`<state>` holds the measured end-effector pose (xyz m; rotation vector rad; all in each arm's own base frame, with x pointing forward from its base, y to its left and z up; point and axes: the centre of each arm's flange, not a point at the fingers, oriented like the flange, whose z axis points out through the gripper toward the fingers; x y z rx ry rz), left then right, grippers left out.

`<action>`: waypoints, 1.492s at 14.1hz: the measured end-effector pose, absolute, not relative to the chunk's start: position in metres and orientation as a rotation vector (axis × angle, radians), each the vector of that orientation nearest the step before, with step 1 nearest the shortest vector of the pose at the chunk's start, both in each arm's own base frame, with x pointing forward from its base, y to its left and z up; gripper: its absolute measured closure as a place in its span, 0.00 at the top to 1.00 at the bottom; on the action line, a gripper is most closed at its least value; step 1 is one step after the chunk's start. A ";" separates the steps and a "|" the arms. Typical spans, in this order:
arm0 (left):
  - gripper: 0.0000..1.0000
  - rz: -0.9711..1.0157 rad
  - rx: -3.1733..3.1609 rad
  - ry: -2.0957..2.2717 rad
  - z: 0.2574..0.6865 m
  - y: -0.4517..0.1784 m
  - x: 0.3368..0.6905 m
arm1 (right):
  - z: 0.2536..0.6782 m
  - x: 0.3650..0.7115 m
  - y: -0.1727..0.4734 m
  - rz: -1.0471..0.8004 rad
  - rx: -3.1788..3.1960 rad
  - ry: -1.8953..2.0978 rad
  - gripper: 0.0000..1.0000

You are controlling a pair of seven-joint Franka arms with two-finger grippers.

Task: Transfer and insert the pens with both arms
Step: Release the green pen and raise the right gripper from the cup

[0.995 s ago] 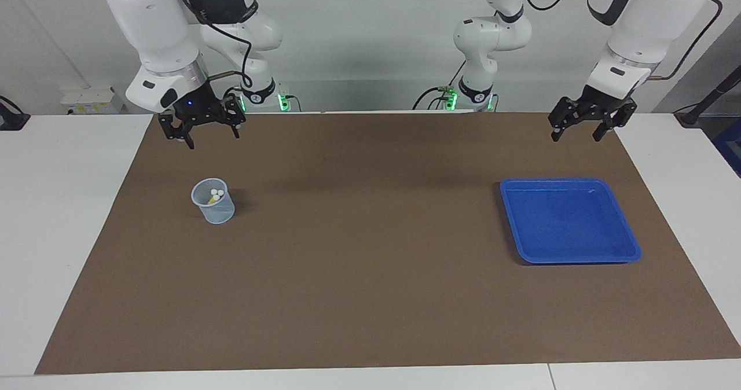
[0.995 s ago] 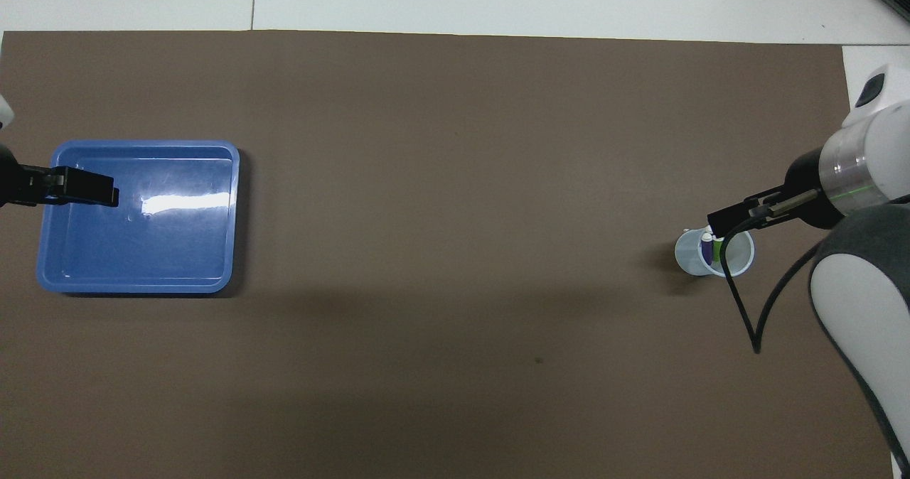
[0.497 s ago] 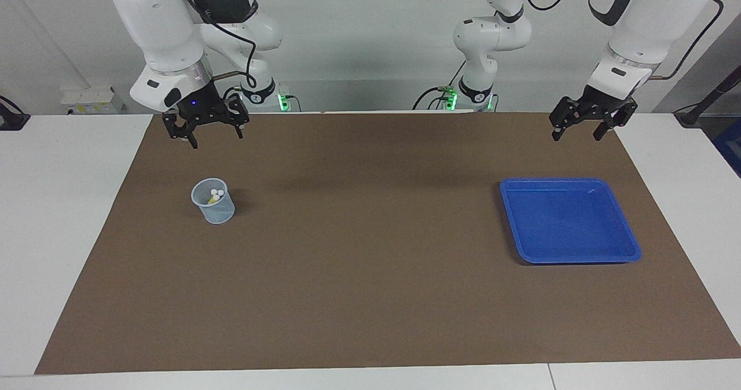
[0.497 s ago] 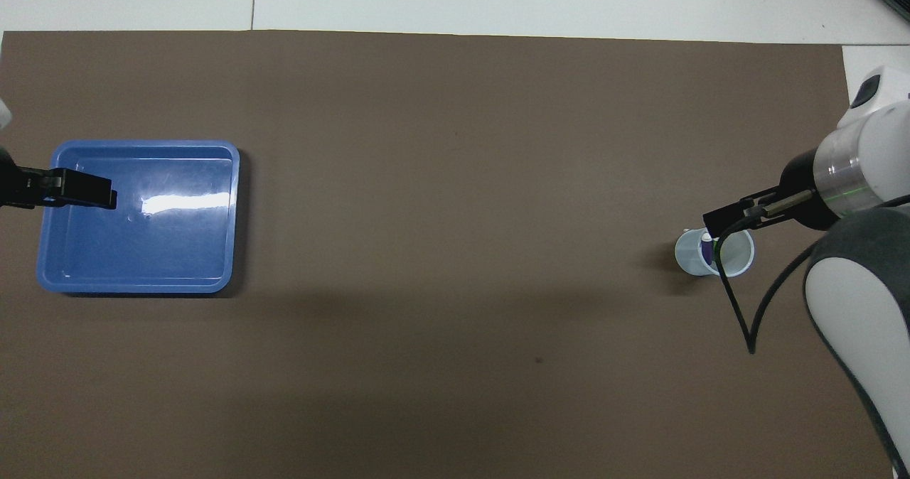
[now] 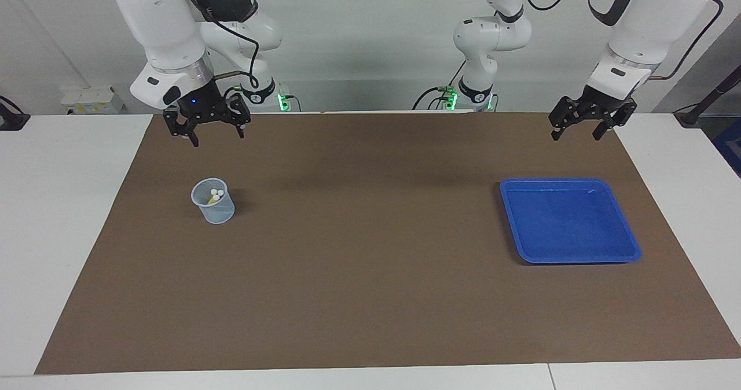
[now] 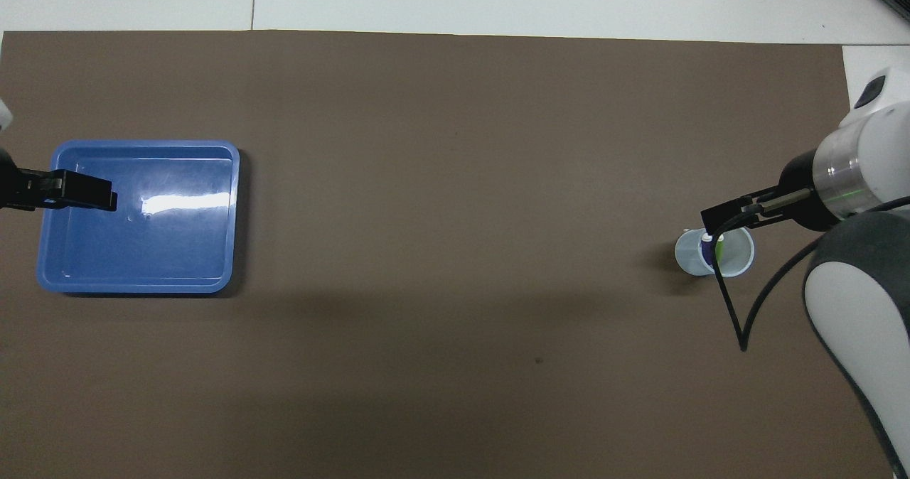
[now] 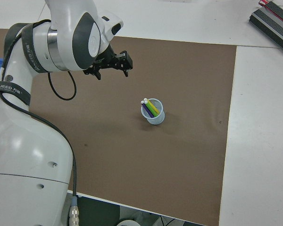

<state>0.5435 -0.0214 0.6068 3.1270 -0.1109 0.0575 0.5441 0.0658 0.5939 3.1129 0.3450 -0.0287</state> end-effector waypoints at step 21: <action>1.00 0.026 3.127 -0.111 0.605 -0.021 0.541 | 0.620 0.537 0.032 0.018 3.125 0.222 1.00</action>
